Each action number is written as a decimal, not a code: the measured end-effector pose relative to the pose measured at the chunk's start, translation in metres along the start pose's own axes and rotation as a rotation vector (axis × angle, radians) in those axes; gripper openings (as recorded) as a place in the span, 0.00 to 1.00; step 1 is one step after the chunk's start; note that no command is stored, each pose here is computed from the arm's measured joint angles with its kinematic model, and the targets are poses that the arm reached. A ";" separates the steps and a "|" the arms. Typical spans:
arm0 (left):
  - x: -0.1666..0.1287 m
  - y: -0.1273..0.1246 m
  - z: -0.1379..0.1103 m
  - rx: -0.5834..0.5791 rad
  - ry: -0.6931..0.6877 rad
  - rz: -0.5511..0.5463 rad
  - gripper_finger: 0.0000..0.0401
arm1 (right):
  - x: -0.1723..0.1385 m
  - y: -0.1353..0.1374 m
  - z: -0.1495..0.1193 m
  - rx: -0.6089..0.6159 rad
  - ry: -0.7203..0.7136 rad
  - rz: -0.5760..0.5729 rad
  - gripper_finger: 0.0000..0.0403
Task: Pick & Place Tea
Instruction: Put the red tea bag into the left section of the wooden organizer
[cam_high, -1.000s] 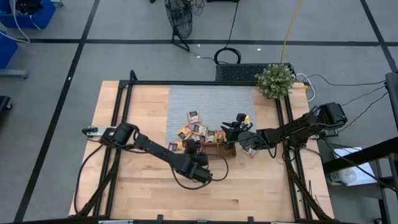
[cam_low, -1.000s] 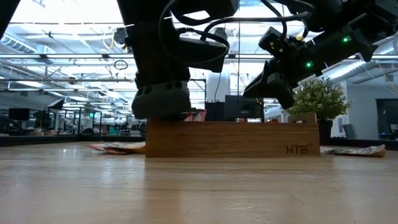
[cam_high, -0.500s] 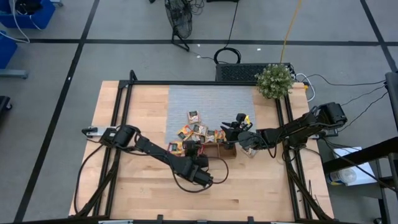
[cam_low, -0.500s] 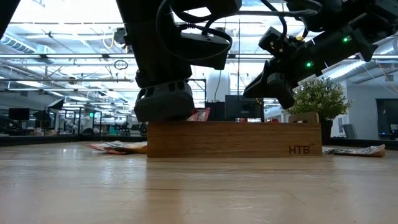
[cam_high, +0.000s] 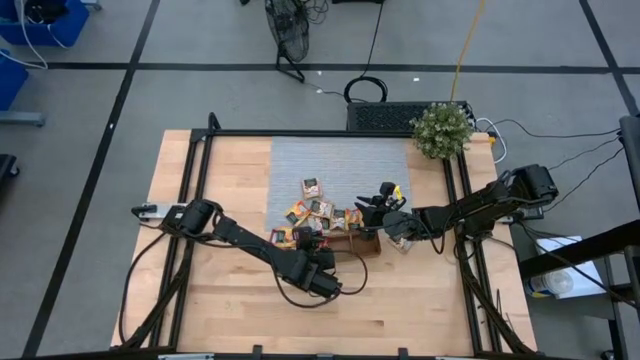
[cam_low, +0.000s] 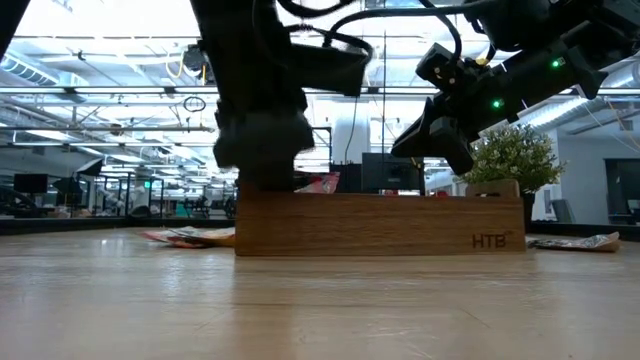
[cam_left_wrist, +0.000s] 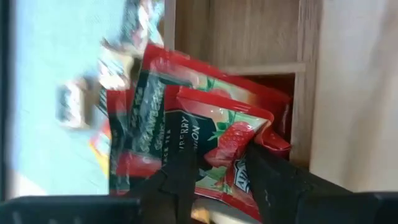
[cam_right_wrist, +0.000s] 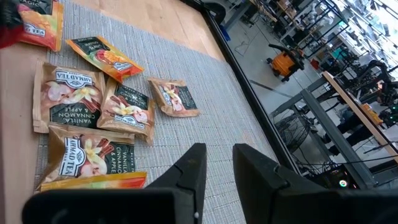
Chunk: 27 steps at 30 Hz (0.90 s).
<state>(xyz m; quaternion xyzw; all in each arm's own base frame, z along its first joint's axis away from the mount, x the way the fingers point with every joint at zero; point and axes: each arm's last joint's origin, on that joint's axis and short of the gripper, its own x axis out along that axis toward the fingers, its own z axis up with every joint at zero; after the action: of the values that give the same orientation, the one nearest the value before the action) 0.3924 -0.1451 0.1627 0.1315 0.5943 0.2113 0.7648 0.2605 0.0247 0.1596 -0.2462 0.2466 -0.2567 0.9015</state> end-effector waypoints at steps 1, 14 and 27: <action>-0.003 0.002 0.001 -0.005 -0.004 -0.013 0.37 | 0.000 0.000 0.000 0.000 0.000 0.000 0.17; -0.034 0.022 0.003 -0.042 -0.064 -0.072 0.37 | 0.000 0.000 0.000 0.000 0.000 0.000 0.17; -0.040 0.027 0.006 -0.079 -0.034 -0.216 0.37 | 0.000 0.000 0.000 0.000 0.000 0.000 0.17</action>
<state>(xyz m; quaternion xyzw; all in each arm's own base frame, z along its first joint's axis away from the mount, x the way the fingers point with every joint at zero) 0.3856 -0.1403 0.2103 0.0400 0.5833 0.1484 0.7976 0.2605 0.0246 0.1596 -0.2463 0.2469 -0.2566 0.9014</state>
